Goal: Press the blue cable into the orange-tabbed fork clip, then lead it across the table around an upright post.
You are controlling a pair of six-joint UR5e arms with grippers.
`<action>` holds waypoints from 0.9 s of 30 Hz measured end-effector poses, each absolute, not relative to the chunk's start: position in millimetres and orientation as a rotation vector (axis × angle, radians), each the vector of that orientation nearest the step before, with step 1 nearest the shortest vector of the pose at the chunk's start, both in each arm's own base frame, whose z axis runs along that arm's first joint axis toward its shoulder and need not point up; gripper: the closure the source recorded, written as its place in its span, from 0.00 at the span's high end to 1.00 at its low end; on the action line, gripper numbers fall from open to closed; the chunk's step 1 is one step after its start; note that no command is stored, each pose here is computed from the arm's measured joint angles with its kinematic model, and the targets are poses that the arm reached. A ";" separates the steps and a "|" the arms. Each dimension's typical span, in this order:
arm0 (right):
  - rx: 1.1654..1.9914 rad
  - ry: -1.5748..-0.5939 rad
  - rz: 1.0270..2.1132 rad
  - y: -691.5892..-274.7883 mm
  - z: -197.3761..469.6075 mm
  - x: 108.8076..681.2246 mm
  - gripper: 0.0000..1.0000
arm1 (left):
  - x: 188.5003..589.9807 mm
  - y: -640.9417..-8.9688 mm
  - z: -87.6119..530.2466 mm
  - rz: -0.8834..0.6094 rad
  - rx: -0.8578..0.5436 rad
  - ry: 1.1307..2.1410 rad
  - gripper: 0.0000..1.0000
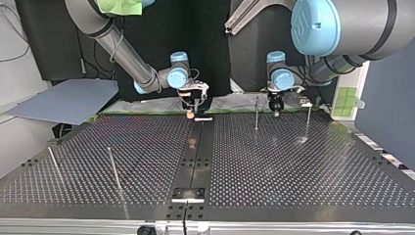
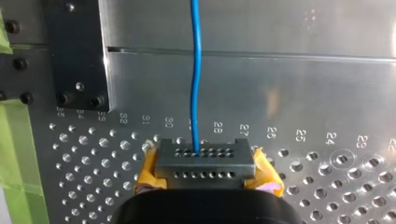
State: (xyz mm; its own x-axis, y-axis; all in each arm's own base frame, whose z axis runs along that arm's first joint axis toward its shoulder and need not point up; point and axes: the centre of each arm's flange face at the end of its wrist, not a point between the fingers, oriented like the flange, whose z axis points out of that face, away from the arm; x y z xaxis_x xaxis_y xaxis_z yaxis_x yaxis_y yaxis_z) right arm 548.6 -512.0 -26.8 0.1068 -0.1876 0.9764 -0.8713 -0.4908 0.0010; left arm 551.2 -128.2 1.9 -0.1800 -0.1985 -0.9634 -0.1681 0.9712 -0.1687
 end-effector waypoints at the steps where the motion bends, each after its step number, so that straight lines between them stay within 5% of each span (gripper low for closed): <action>1: 1.773 -1.033 1.422 -512.1 -26.8 548.5 0.00 | 551.0 -128.6 1.7 -0.030 -0.269 1.762 0.45; 3: 1.774 -1.030 1.419 -512.2 -26.8 548.3 0.00 | 550.7 -129.9 1.6 -0.040 -0.257 1.767 0.52; 5: 1.775 -1.027 1.418 -512.1 -26.8 548.4 0.00 | 549.9 -130.3 1.1 -0.042 -0.251 1.775 0.79; 6: 1.775 -1.027 1.418 -512.2 -26.8 548.4 0.00 | 549.3 -130.2 0.8 -0.040 -0.251 1.780 0.79; 7: 1.775 -1.027 1.417 -512.1 -26.9 548.3 0.00 | 548.6 -129.9 0.5 -0.037 -0.251 1.786 1.00; 27: 1.781 -1.025 1.413 -511.3 -27.7 548.2 0.00 | 503.8 -135.4 -19.1 -0.078 -0.185 1.934 1.00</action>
